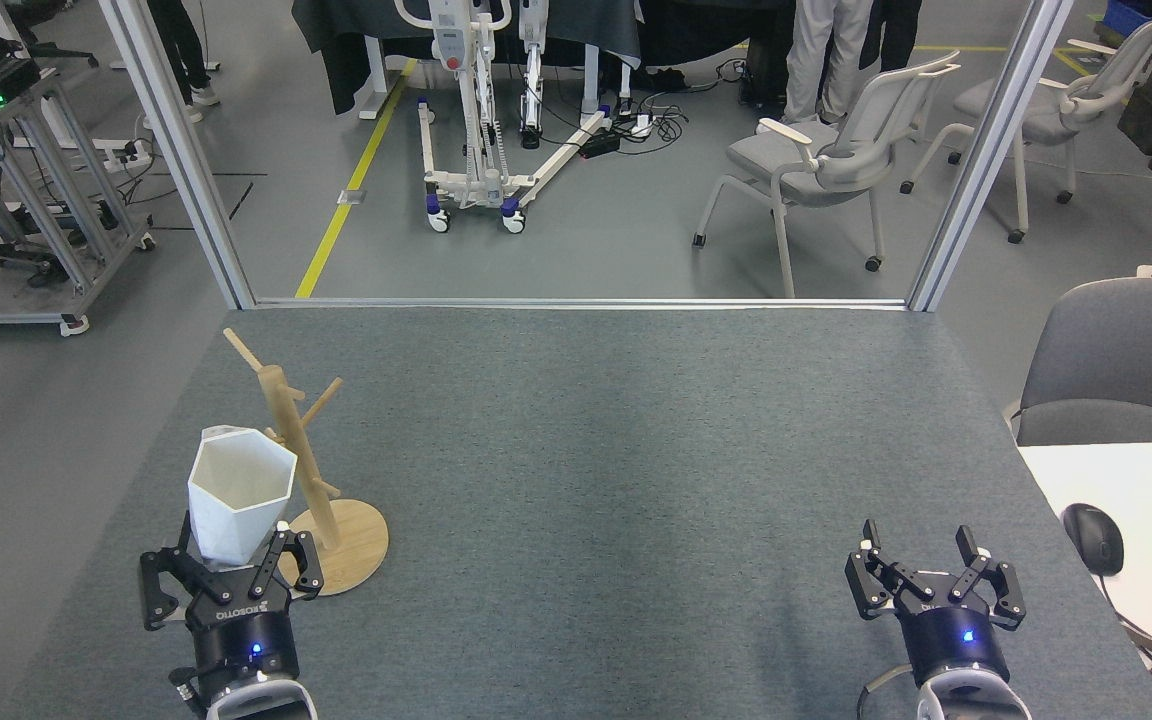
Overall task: Hang cup on storage rack
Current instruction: 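Tilt and push the cup onto a rack peg with the left gripper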
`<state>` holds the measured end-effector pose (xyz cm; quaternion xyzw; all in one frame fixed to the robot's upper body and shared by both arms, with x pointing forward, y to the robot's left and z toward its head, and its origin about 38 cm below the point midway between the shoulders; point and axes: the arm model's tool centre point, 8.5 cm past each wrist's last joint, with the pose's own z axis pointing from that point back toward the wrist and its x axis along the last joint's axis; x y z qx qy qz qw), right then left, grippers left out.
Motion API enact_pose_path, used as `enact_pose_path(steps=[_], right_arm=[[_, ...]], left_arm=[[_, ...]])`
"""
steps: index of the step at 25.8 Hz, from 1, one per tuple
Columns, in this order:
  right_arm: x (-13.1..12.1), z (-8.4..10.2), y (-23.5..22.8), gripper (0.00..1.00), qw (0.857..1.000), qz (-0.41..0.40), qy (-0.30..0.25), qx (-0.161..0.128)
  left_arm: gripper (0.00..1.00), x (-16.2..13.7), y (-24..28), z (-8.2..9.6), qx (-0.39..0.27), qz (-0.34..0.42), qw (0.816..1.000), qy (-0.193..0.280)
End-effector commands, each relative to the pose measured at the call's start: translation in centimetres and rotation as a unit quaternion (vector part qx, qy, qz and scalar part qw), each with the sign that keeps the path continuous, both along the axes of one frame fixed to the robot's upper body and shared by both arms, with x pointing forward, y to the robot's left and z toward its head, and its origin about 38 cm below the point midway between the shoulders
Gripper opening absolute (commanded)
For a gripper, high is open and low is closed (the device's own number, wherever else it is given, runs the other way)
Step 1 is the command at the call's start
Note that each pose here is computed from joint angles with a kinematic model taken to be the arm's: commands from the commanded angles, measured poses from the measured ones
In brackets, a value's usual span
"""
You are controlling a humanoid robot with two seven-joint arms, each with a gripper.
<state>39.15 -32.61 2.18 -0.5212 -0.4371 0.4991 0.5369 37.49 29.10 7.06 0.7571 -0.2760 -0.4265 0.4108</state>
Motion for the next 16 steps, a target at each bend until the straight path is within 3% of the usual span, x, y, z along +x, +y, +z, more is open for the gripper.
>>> enact_pose_path(steps=[1,6,16], right_arm=[[0.01,-0.04,0.05,0.99,1.0,0.0,0.003,0.001],[-0.01,-0.07,0.04,0.99,1.0,0.0,0.003,0.001],[-0.05,-0.09,0.13,0.99,1.0,0.002,0.003,-0.005]], left_arm=[[0.0,-0.01,-0.72,-0.19,0.001,-0.01,1.0,0.002],[0.0,-0.04,-0.77,-0.5,0.0,-0.009,1.0,0.006],[0.0,0.01,-0.34,0.49,-0.015,0.001,1.0,-0.01]])
